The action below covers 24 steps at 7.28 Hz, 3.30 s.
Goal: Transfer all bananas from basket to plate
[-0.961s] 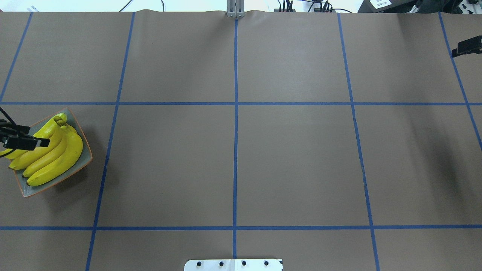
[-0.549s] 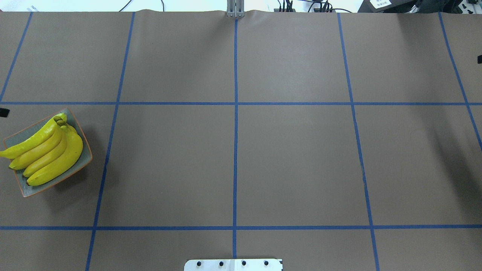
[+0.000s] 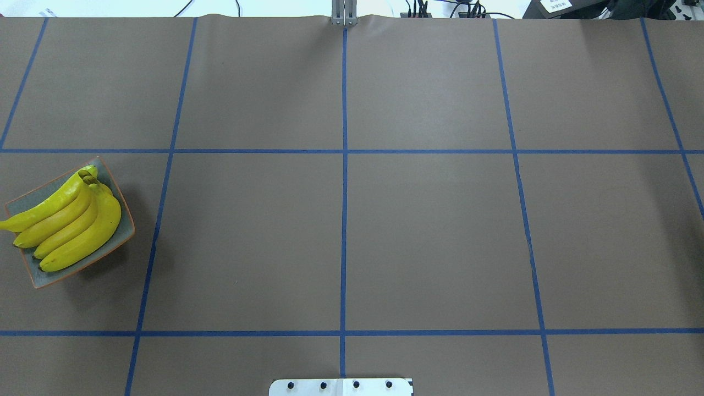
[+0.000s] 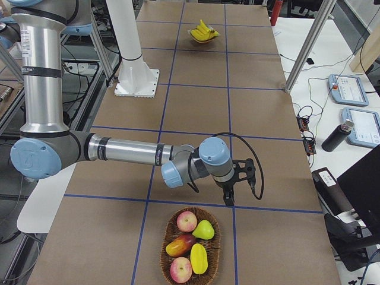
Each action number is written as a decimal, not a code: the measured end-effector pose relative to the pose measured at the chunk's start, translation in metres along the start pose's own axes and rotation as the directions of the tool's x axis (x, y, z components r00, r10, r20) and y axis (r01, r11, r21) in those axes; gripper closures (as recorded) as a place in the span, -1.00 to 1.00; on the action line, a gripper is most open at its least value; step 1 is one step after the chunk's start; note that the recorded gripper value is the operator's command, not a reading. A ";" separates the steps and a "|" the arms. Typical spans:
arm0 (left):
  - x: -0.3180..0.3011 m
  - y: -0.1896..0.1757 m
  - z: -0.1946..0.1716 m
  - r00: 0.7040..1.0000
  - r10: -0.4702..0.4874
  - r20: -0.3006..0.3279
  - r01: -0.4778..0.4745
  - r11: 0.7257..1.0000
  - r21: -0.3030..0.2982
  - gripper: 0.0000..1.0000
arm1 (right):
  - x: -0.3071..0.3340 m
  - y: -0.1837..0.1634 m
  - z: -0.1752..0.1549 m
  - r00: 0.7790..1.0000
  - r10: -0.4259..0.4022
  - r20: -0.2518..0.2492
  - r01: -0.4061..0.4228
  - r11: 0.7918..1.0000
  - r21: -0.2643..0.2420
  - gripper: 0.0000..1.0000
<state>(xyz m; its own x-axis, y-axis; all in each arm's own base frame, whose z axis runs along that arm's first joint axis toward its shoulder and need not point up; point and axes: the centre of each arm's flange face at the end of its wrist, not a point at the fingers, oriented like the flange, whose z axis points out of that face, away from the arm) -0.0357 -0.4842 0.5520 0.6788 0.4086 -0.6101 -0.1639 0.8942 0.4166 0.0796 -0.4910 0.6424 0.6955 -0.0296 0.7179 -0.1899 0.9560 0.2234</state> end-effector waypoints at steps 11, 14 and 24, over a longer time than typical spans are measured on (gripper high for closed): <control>-0.046 0.037 0.004 0.975 -0.194 0.105 0.211 0.960 -0.184 -1.00 | 0.023 0.043 -0.047 0.995 0.009 -0.095 -0.029 0.975 -0.218 -1.00; -0.045 0.037 0.004 0.976 -0.192 0.105 0.209 0.961 -0.182 -1.00 | 0.002 0.029 -0.036 0.996 0.000 -0.089 -0.020 0.972 -0.232 -1.00; -0.044 0.040 0.004 0.976 -0.196 0.097 0.211 0.960 -0.182 -1.00 | -0.062 0.001 -0.002 0.994 0.057 -0.098 -0.078 0.970 -0.230 -1.00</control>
<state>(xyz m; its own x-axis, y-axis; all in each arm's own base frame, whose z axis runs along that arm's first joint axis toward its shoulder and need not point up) -0.0691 -0.4668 0.5983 0.7638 0.2057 -0.6117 -0.1445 0.9783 0.1486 0.0373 -0.4881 0.5969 0.7483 0.0534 0.6612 -0.0794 0.9968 0.0093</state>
